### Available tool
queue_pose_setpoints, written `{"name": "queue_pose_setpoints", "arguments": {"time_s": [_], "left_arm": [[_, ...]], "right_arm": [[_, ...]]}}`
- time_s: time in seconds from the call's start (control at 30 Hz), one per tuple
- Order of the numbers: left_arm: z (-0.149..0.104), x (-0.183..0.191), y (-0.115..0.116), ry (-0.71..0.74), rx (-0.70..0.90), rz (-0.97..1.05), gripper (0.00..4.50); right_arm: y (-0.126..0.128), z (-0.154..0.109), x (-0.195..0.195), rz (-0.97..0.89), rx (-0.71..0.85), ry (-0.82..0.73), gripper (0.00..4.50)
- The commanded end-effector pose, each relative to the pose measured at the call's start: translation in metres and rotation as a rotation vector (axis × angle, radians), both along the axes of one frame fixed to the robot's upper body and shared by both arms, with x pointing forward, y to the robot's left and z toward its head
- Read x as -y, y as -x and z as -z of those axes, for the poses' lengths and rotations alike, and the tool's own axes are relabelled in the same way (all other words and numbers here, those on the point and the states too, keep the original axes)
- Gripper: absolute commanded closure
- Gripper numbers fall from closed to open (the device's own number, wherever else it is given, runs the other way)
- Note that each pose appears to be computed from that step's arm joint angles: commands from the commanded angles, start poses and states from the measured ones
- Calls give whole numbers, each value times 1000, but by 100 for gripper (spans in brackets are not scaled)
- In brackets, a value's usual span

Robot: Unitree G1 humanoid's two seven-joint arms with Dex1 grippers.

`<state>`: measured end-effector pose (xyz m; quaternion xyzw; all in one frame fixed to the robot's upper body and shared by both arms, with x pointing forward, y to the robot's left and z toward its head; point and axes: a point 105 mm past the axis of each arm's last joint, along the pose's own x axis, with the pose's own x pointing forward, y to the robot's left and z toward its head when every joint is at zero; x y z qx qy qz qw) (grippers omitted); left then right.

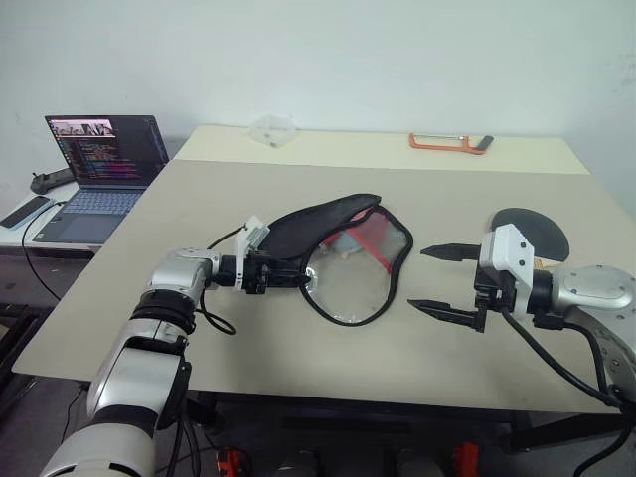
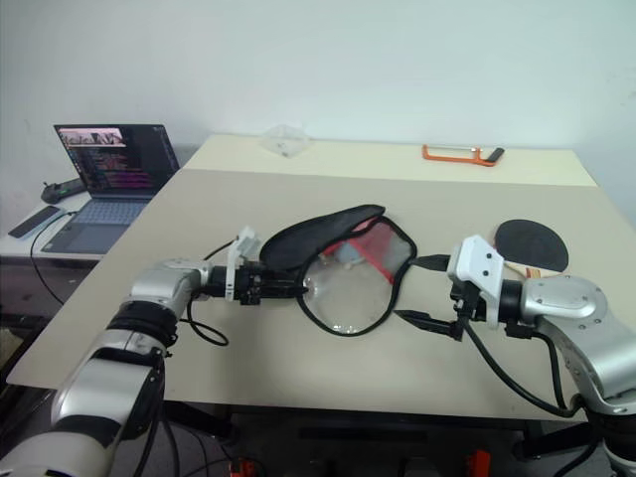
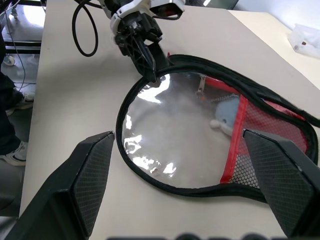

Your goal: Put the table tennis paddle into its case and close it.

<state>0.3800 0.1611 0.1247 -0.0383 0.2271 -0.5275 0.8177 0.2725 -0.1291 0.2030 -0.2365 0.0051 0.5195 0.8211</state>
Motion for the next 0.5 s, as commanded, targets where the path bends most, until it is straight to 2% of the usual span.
{"name": "queue_pose_setpoints", "arguments": {"time_s": [0.03, 0.07, 0.37, 0.5], "left_arm": [[-8, -15, -1, -6, 56, -55, 23], [-7, -21, -2, -22, 77, -87, 4], [20, -65, 37, -120, 83, -159, 4], [14, -77, 50, -86, 126, -219, 4]], "right_arm": [[2, -11, -3, -18, 35, -13, 0], [2, -11, -3, -20, 34, -14, 0], [-3, -13, -7, -30, 26, -35, 0], [-13, -16, -11, -2, 15, -90, 0]]}}
